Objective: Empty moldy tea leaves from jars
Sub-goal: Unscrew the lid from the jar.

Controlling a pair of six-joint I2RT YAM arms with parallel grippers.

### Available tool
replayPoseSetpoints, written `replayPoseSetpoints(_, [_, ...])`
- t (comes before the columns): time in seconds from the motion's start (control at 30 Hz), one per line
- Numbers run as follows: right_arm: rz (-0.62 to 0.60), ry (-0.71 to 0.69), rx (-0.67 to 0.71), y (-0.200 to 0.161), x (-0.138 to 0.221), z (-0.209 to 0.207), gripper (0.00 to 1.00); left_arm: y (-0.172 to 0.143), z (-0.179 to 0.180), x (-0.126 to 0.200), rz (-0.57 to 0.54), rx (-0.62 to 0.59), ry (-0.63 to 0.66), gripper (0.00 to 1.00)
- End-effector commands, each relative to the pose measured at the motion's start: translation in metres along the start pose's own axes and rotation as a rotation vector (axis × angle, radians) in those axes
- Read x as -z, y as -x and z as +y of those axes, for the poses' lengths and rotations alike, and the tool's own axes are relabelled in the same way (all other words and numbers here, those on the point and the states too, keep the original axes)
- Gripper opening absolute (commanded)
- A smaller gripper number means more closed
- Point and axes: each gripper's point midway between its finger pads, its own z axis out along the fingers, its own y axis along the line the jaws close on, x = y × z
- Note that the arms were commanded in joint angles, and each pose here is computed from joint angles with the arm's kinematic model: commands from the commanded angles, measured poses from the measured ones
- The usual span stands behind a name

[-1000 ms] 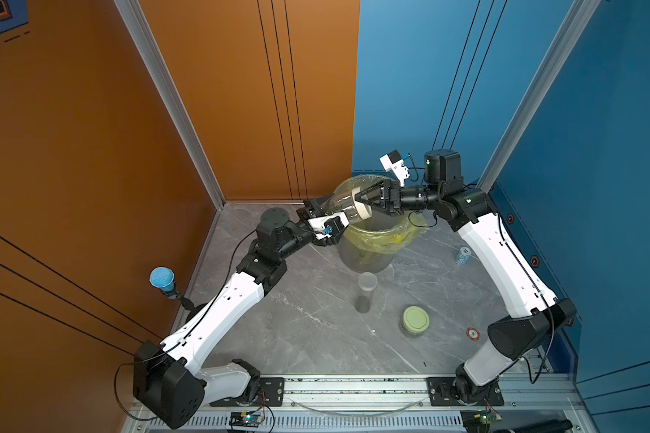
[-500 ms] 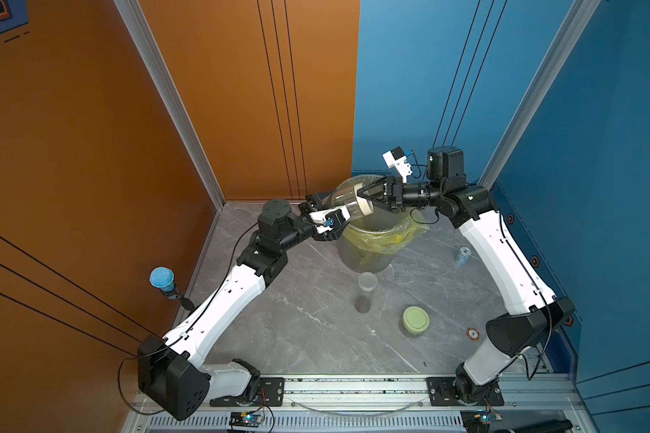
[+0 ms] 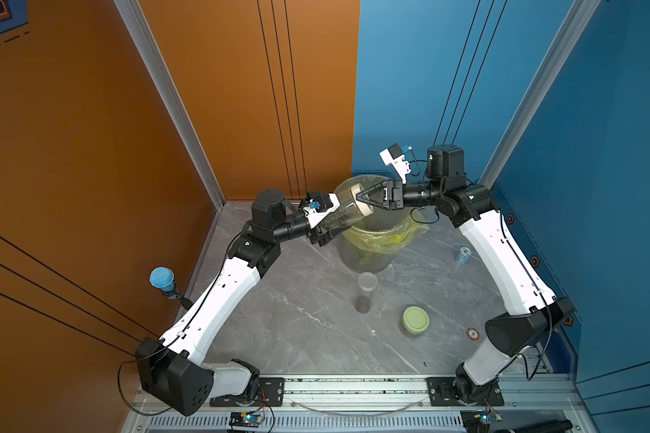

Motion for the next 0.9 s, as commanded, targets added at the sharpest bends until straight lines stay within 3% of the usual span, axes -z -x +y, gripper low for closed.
replayPoseSetpoints(0.0, [0.085, 0.087, 0.092, -0.023, 0.001, 0.018, 0.51, 0.065, 0.034, 0.026, -0.192, 0.090, 0.040, 0.29])
replayPoseSetpoints(0.23, [0.075, 0.071, 0.192, -0.026, 0.006, 0.022, 0.74, 0.066, 0.048, 0.031, -0.231, 0.196, -0.008, 0.29])
replayPoseSetpoints(0.33, [0.058, 0.019, 0.189, -0.020, 0.007, 0.014, 0.98, 0.065, 0.048, 0.030, -0.228, 0.188, -0.008, 0.29])
replayPoseSetpoints(0.63, [-0.104, 0.002, 0.101, 0.014, 0.041, 0.025, 1.00, 0.049, 0.032, 0.027, -0.153, 0.005, 0.077, 0.29])
replayPoseSetpoints(0.87, [-0.134, -0.001, -0.204, 0.022, 0.055, 0.000, 1.00, 0.029, 0.021, 0.019, 0.002, -0.386, 0.290, 0.29])
